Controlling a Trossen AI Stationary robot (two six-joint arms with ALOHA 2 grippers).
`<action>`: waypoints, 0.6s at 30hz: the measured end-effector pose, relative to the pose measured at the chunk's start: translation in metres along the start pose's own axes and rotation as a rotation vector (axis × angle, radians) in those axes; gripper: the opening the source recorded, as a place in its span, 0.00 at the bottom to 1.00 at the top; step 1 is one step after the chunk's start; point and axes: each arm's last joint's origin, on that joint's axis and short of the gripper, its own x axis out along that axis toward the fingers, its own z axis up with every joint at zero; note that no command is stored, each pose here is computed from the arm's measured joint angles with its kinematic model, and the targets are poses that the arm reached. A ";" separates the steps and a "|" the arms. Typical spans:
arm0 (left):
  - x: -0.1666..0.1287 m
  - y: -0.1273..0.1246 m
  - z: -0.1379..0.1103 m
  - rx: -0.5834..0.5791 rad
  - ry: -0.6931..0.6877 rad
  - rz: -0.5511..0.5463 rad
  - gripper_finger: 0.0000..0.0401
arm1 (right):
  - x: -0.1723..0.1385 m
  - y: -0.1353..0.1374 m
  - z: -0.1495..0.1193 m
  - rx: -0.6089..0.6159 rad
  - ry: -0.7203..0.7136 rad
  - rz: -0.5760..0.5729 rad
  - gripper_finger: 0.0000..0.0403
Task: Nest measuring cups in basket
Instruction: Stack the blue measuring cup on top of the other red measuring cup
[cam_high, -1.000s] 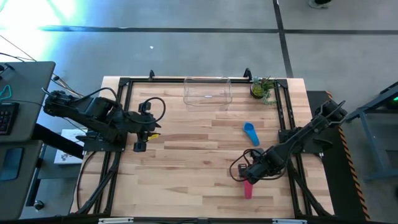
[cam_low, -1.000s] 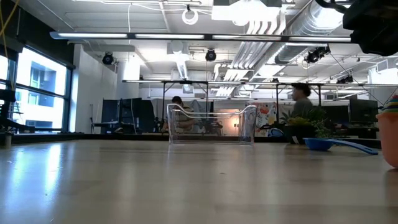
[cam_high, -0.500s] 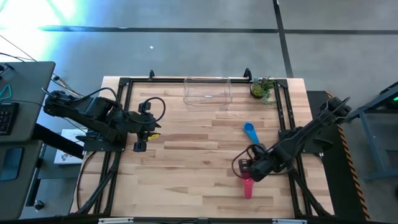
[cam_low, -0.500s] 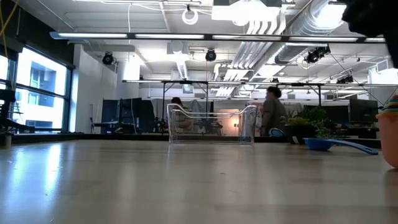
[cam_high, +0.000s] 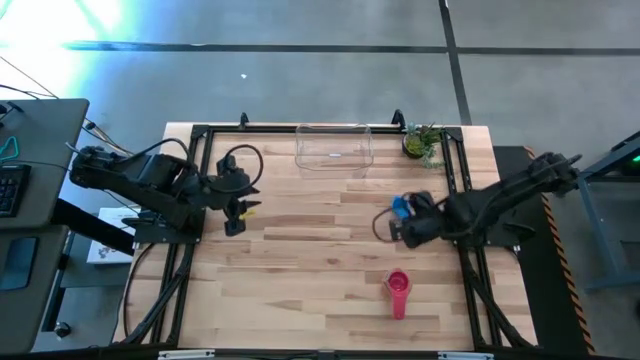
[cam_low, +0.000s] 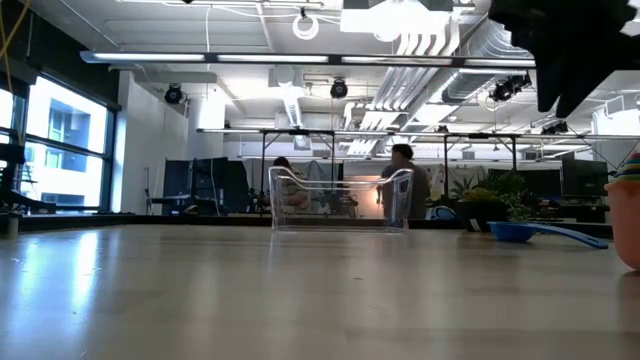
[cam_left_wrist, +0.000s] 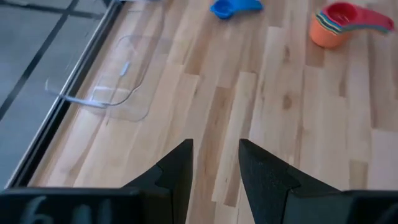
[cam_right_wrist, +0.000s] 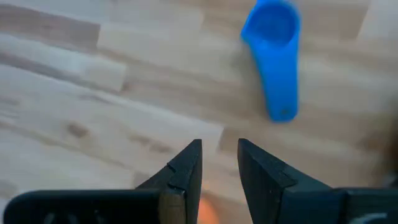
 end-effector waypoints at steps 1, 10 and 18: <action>0.001 0.002 0.001 -0.020 0.001 0.008 0.29 | 0.000 -0.002 0.007 -0.025 -0.001 -0.012 0.23; 0.007 0.019 0.005 -0.139 0.009 0.080 0.29 | 0.003 -0.020 0.068 -0.246 0.081 -0.058 0.23; 0.013 0.038 0.007 -0.207 0.018 0.153 0.29 | 0.019 -0.036 0.108 -0.309 0.142 -0.011 0.23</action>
